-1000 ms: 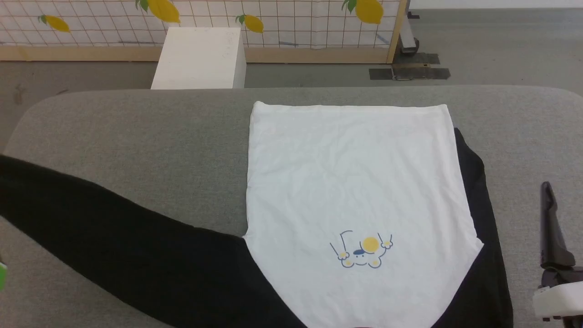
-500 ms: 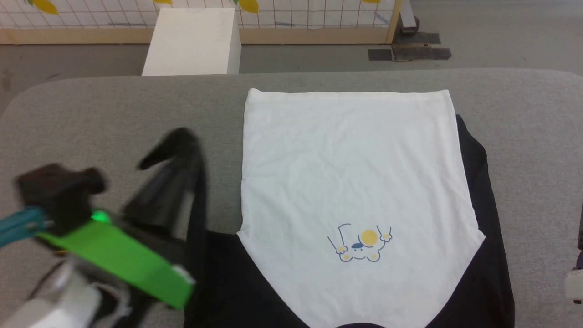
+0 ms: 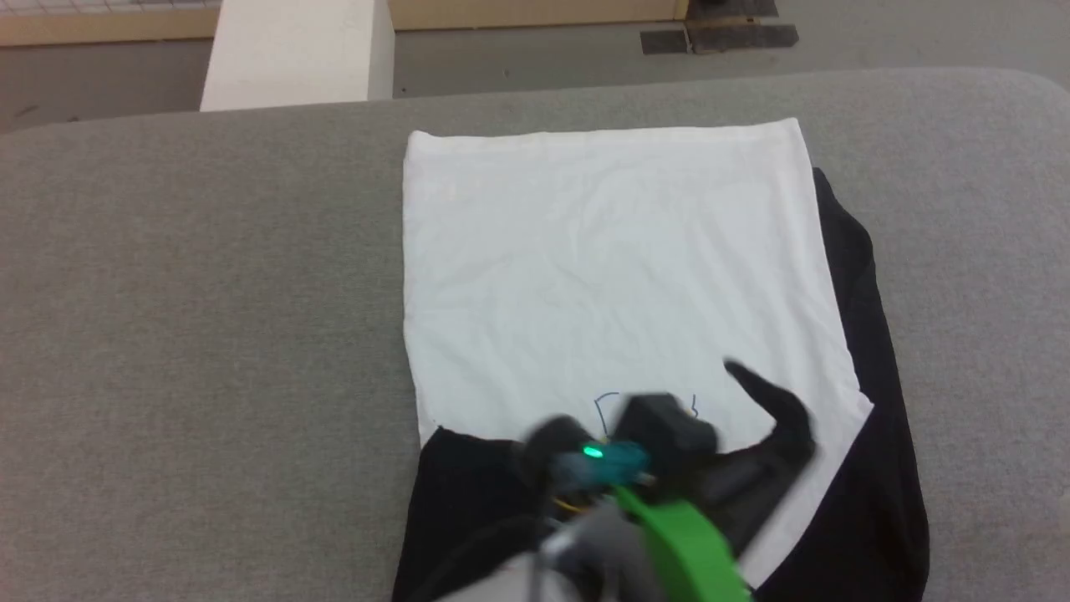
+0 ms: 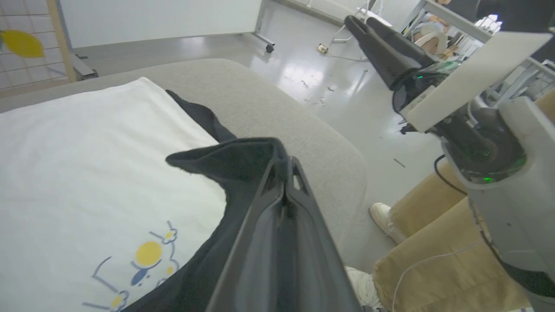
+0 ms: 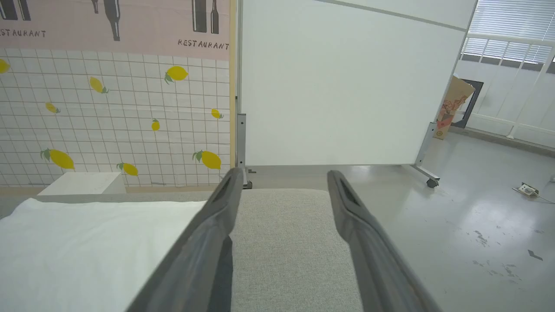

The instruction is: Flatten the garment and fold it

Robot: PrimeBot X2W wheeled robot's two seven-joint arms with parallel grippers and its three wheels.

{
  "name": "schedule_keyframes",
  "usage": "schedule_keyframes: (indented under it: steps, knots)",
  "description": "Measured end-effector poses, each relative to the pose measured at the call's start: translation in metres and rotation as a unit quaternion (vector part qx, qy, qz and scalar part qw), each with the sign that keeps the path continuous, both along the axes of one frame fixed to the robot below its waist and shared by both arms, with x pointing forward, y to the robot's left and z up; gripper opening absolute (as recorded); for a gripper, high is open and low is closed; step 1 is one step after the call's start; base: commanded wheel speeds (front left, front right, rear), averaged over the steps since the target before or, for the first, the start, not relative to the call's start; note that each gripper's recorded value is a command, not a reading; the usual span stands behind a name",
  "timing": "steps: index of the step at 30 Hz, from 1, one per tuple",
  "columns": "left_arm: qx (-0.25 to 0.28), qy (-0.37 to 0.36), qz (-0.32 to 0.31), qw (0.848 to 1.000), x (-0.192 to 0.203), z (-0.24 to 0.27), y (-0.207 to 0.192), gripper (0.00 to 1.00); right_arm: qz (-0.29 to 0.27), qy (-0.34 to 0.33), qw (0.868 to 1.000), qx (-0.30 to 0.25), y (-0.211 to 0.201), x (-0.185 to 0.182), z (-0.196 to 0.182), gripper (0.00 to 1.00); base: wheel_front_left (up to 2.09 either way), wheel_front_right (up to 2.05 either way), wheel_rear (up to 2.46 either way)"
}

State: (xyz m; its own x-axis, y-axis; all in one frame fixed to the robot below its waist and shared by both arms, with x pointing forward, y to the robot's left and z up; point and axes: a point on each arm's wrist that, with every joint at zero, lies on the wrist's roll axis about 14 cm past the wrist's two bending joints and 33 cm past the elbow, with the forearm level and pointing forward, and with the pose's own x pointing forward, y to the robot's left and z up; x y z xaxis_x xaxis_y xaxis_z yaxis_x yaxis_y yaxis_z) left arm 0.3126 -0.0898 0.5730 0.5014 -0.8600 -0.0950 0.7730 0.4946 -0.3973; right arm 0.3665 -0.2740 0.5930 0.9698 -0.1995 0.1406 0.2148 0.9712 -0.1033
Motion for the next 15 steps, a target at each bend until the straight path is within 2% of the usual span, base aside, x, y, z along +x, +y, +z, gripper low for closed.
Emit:
schedule_keyframes:
  steps: [4,10,15]
  knots:
    - [0.001,0.043,-0.051,0.998,-0.016,-0.025,-0.037,0.00,-0.005,0.007,1.000,0.005,-0.004,0.002,-0.008,1.00,0.00,0.00,0.00]
    - [0.068,0.085,-0.089,0.990,-0.021,-0.090,-0.056,0.00,-0.009,0.018,1.000,0.007,-0.006,0.008,-0.018,1.00,0.00,0.00,0.00]
    - [0.134,0.114,-0.104,0.979,-0.026,-0.143,-0.053,0.00,-0.014,0.028,0.999,0.009,-0.009,0.009,-0.025,1.00,0.00,0.00,0.00]
